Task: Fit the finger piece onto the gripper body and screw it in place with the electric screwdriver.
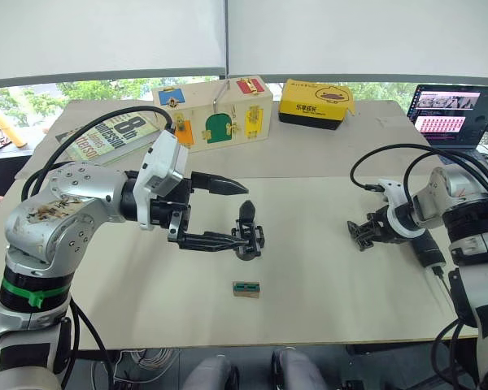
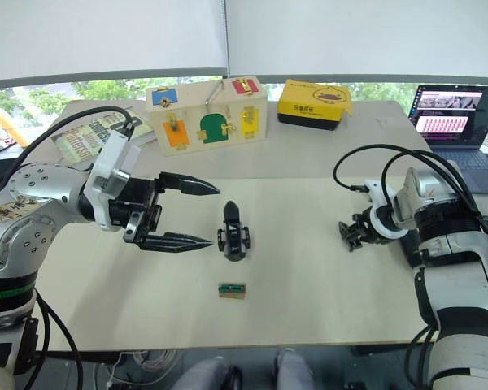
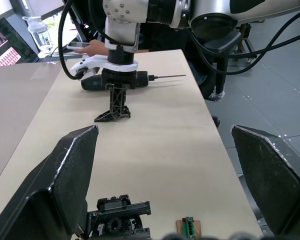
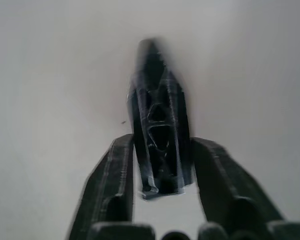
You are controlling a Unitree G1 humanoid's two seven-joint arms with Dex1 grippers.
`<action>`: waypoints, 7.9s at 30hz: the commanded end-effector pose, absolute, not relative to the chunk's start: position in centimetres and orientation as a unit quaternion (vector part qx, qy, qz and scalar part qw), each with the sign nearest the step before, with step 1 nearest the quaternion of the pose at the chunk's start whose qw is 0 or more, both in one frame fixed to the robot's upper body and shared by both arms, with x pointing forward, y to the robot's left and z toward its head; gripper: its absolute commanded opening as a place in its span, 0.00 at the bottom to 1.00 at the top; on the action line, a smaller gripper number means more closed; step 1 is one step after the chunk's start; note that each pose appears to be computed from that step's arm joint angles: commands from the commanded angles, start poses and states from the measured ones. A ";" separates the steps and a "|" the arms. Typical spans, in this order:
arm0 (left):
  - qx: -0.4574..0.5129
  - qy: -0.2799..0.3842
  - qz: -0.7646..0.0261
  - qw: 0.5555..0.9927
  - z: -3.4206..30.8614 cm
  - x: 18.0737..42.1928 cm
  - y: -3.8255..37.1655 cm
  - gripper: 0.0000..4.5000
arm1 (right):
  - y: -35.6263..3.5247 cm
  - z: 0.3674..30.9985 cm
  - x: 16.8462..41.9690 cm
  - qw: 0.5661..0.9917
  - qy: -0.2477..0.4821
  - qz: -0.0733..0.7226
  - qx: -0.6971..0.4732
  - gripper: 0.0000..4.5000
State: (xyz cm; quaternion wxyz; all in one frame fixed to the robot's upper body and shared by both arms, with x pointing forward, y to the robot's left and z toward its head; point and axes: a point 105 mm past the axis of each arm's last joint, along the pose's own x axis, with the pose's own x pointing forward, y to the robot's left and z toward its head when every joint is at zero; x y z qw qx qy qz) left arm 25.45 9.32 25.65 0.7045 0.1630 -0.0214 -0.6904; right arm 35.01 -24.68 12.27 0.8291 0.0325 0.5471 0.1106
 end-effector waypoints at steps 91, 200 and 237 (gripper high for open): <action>0.002 -0.008 -0.768 0.640 31.1 30.0 4.1 0.09 | -7.7 29.4 27.6 0.729 0.075 0.676 -0.074 0.07; 0.191 -0.006 -0.664 0.723 10.4 34.8 3.3 0.52 | -7.0 11.4 30.1 0.682 0.182 0.700 -0.107 0.07; 0.198 -0.010 -0.665 0.720 10.6 34.8 3.5 0.52 | -8.7 8.2 31.0 0.719 0.273 0.633 -0.088 0.07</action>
